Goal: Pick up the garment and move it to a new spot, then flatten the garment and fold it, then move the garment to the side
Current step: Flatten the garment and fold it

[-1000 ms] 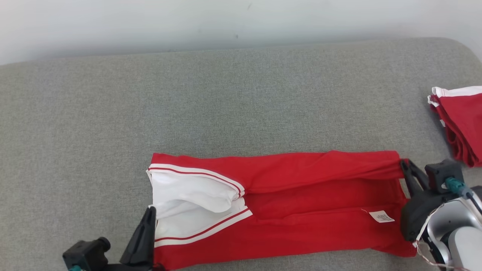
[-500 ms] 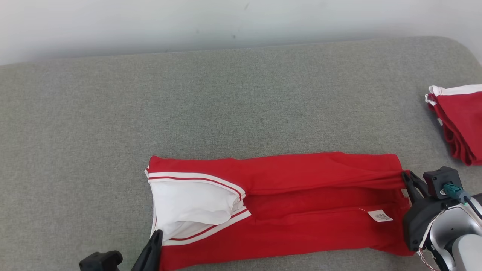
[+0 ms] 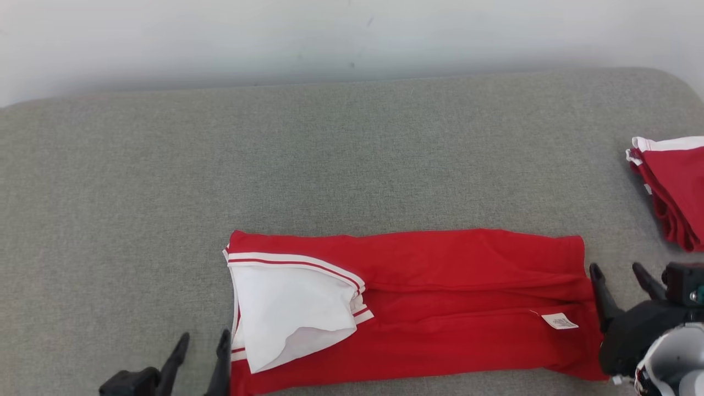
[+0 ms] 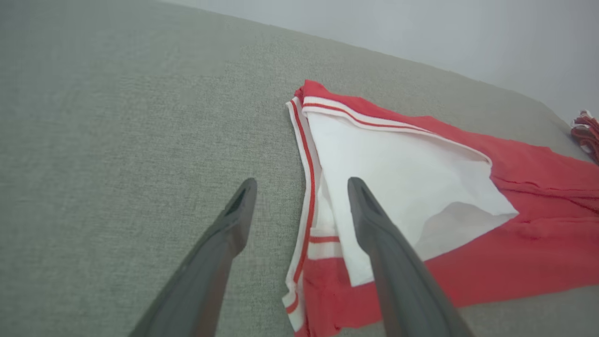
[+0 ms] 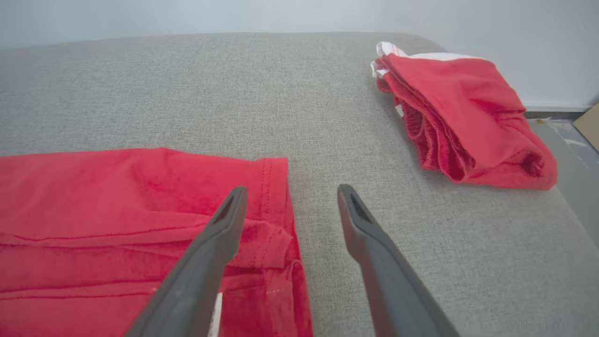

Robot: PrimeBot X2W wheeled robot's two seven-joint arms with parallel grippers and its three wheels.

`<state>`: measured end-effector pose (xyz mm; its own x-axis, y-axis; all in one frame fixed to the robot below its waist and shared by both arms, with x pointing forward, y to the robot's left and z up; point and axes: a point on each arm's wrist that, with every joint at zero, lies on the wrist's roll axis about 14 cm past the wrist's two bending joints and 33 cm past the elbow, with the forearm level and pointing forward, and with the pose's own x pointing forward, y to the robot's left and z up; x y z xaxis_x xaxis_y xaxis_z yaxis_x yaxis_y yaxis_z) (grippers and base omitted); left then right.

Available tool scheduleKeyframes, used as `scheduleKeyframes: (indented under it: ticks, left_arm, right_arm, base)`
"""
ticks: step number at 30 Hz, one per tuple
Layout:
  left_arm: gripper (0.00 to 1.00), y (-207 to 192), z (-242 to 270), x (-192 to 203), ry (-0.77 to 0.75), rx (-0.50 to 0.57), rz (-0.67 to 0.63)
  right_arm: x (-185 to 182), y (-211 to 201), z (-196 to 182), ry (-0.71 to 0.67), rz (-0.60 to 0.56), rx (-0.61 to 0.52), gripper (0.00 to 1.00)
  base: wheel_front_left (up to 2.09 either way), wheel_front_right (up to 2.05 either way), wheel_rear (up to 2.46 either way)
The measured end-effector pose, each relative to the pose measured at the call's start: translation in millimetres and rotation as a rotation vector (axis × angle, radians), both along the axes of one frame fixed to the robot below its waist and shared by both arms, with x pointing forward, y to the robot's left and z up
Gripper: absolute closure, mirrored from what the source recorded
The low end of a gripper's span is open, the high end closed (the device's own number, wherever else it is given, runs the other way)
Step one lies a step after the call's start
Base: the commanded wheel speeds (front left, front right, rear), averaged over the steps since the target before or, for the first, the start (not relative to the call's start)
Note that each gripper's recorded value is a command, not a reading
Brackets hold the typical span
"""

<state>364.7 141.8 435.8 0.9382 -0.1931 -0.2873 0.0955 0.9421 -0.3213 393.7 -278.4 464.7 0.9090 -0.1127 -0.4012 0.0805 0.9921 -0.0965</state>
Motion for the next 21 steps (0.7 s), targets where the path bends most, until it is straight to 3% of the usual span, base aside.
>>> scheduleKeyframes:
  ticks: [12,21]
  left_arm:
    - [0.0,12,70,30,-0.358,0.211,0.044]
    - [0.0,12,61,27,-0.358,0.219,0.058]
  right_arm:
    - [-21,10,-10,0.027,-0.113,0.156,0.0]
    - [-12,0,-24,0.113,-0.16,0.134,0.0]
  base:
    - [0.0,0.0,0.0]
    - [0.0,0.0,0.0]
